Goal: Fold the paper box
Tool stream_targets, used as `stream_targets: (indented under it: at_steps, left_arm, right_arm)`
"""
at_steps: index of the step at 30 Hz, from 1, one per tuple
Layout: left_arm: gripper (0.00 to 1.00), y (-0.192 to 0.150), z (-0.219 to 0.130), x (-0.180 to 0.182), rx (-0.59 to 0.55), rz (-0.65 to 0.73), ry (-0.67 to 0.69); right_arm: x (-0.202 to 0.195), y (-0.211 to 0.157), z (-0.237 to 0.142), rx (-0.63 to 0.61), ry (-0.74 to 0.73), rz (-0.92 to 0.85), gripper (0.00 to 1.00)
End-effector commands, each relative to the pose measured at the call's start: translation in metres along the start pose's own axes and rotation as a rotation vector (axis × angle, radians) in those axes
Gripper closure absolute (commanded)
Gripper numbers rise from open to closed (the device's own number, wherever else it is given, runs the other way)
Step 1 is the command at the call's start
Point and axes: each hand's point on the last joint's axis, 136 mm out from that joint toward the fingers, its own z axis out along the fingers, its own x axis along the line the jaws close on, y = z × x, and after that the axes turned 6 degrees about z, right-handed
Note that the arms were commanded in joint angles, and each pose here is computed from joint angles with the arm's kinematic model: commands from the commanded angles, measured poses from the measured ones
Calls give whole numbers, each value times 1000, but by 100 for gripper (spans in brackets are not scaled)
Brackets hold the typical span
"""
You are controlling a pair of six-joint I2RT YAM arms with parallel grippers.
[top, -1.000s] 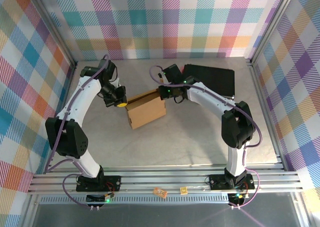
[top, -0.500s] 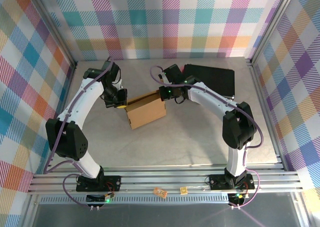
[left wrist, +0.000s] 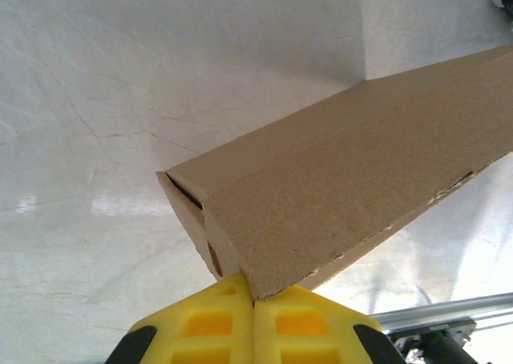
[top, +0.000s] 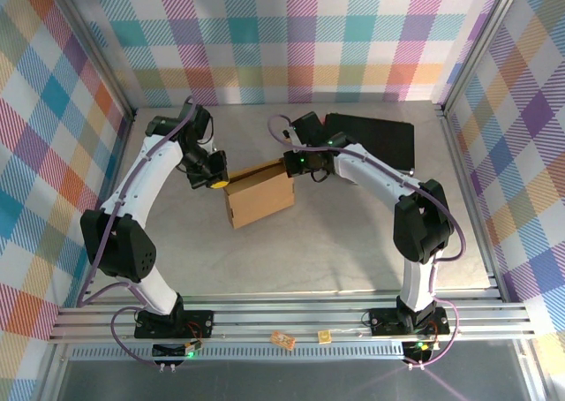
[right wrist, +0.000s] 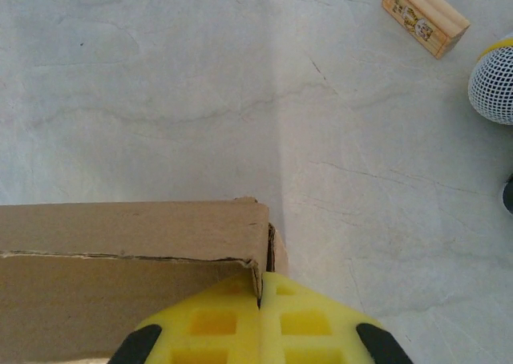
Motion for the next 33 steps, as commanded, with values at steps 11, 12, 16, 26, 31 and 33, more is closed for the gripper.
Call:
stream_targets:
  at_steps: [11,12,16,26,31,33]
  left_arm:
    - [100,-3,7,-32,43,-3,-147]
    - [100,-4,9,-29,43,2,-136]
    - [100,-7,14,-21,52,38,-97]
    - [100,-11,19,-16,60,103,-40]
    - [100,-11,21,-16,61,132,-13]
    - [100,-12,21,-16,63,145,1]
  right_arm:
    - [17,-37,6,150,49,-2,100]
    - [18,-36,4,146,49,-3,99]
    - [19,-32,-3,142,46,10,96]
    - [21,-23,-18,129,69,59,90]
    - [21,-19,-25,121,79,75,86]
    - [21,-18,-28,117,82,84,84]
